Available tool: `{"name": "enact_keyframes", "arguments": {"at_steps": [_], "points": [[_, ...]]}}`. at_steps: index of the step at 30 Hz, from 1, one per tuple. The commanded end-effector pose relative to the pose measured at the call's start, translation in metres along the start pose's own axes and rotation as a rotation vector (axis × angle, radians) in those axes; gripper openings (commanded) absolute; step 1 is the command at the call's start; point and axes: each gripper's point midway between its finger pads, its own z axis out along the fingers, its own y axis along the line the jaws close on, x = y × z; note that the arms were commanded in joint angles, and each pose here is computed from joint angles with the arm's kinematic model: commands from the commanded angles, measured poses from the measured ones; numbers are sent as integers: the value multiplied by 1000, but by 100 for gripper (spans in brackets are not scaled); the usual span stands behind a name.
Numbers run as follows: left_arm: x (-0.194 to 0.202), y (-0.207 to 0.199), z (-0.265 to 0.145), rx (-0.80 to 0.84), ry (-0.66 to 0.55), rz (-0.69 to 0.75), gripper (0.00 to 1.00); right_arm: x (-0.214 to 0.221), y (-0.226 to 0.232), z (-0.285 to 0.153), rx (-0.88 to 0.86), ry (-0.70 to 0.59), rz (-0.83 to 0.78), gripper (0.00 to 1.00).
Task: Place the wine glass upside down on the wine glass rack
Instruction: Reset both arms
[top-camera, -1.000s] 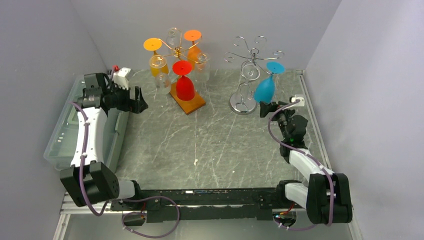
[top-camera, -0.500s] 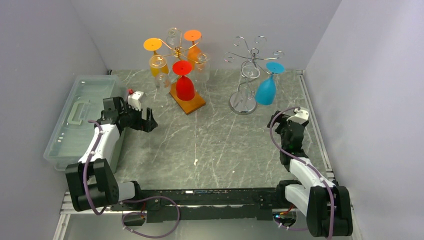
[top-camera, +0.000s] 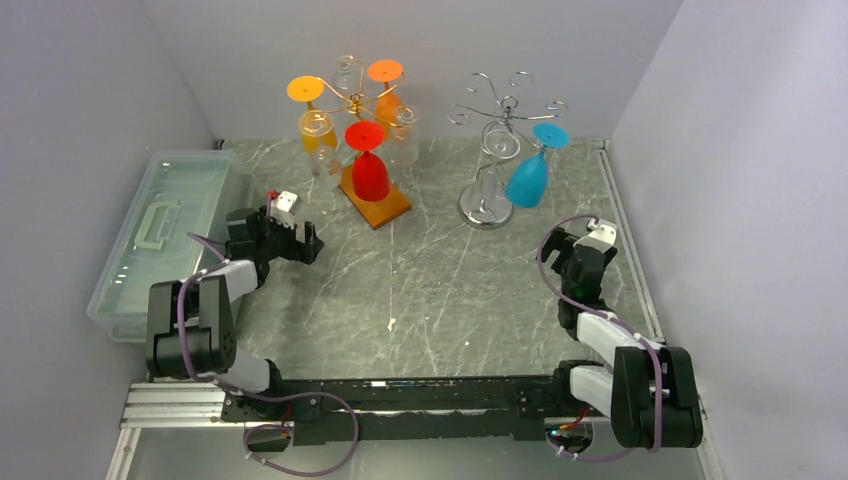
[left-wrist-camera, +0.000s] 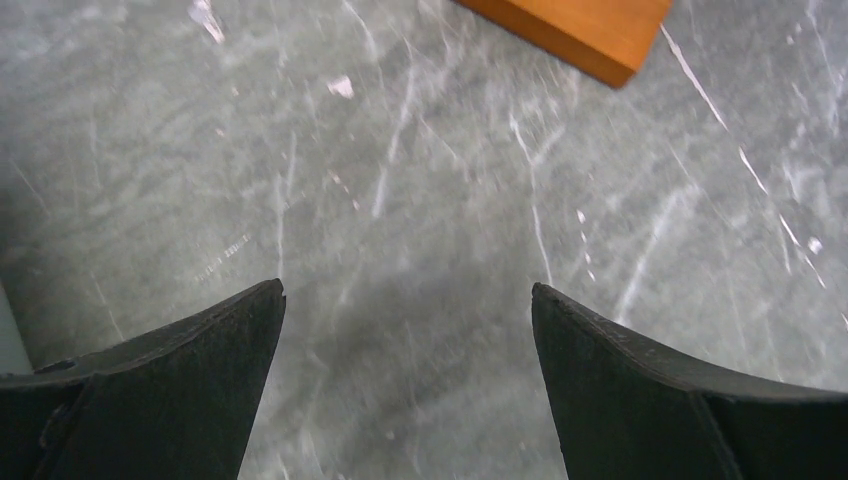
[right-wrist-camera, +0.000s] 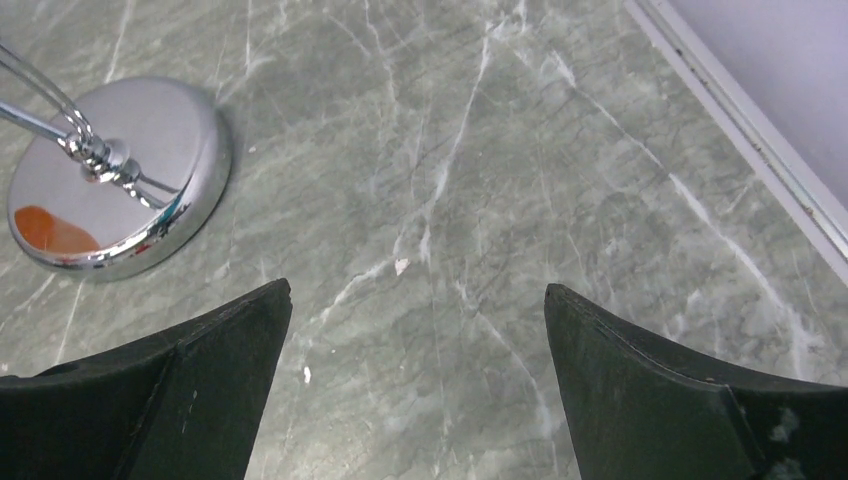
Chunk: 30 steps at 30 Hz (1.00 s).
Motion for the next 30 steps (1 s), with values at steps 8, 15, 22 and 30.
{"name": "enact_keyframes", "arguments": {"at_steps": [8,15,22,30], "points": [[-8,19,25,-89,-107,29,99,-43,3,21,0,-191,-74,100],[-8,18,12,-140,-174,39,99,-32,-10,16,39,-266,-43,100],[3,37,9,-245,-243,-21,99,-27,-6,31,53,-246,-73,100],[0,38,9,-238,-250,-23,99,-21,-10,37,87,-196,-83,100]]}}
